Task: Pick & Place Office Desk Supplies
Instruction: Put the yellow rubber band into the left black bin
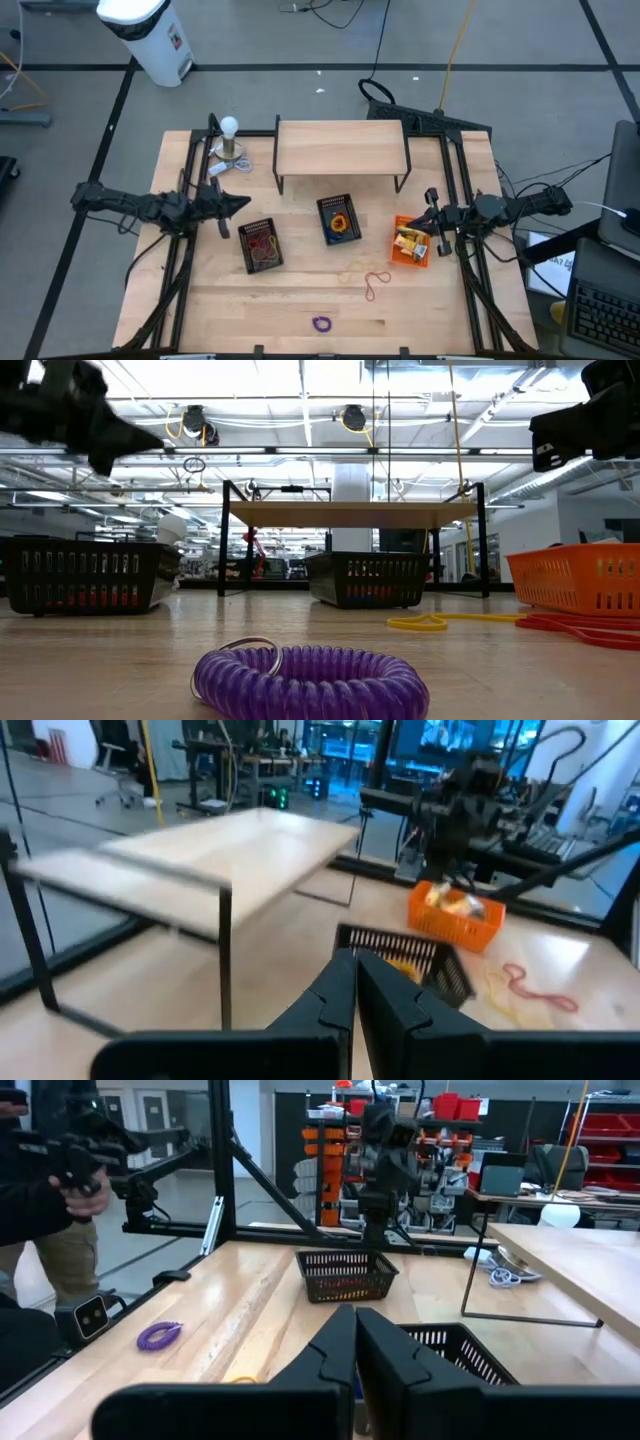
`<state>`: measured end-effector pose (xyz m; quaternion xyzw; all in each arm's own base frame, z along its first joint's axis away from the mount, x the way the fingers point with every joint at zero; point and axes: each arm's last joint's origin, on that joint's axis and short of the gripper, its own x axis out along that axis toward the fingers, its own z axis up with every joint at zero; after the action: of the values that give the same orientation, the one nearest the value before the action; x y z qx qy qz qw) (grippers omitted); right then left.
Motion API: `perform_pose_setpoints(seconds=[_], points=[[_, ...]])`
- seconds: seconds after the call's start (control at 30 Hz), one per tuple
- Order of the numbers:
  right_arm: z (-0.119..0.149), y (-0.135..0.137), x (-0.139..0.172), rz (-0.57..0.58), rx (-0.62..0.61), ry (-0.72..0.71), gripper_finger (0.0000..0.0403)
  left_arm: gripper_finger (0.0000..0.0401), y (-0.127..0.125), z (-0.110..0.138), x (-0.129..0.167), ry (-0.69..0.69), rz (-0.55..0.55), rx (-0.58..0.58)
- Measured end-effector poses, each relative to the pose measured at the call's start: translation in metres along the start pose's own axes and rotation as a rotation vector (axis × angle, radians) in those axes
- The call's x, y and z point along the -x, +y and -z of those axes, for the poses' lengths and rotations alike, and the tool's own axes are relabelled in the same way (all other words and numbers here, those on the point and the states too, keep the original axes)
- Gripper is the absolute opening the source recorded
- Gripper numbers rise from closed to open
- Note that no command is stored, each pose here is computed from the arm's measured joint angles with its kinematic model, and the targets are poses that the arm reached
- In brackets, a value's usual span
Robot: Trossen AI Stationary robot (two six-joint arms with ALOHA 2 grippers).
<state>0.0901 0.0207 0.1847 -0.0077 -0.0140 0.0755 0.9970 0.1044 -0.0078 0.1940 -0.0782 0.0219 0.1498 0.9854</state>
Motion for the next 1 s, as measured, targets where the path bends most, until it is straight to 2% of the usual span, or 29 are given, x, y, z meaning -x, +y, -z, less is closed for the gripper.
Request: perform_pose_setpoints(seconds=[0.17,0.33,0.47,0.6,0.73,1.0], points=[[0.000,0.000,0.000,0.000,-0.016,0.000,0.0001,0.0016,-0.022,-0.051,-0.020,0.073,0.006,-0.039],[0.005,0.000,-0.001,0.000,-0.038,0.011,0.0001,0.0016,-0.062,-0.087,-0.070,0.271,0.004,-0.174],[0.008,0.000,-0.002,-0.001,-0.038,0.012,0.0001,0.0017,-0.094,-0.103,-0.116,0.413,0.081,-0.237],[0.009,0.001,-0.002,-0.004,-0.038,0.014,0.0001,0.0018,-0.125,-0.097,-0.166,0.558,0.146,-0.345],[0.009,0.001,-0.002,-0.005,-0.041,0.015,0.0001,0.0037,-0.153,-0.088,-0.212,0.632,0.232,-0.441],[0.009,0.001,-0.002,-0.005,-0.041,0.016,0.0001,0.0143,-0.188,-0.042,-0.277,0.806,0.392,-0.581]])
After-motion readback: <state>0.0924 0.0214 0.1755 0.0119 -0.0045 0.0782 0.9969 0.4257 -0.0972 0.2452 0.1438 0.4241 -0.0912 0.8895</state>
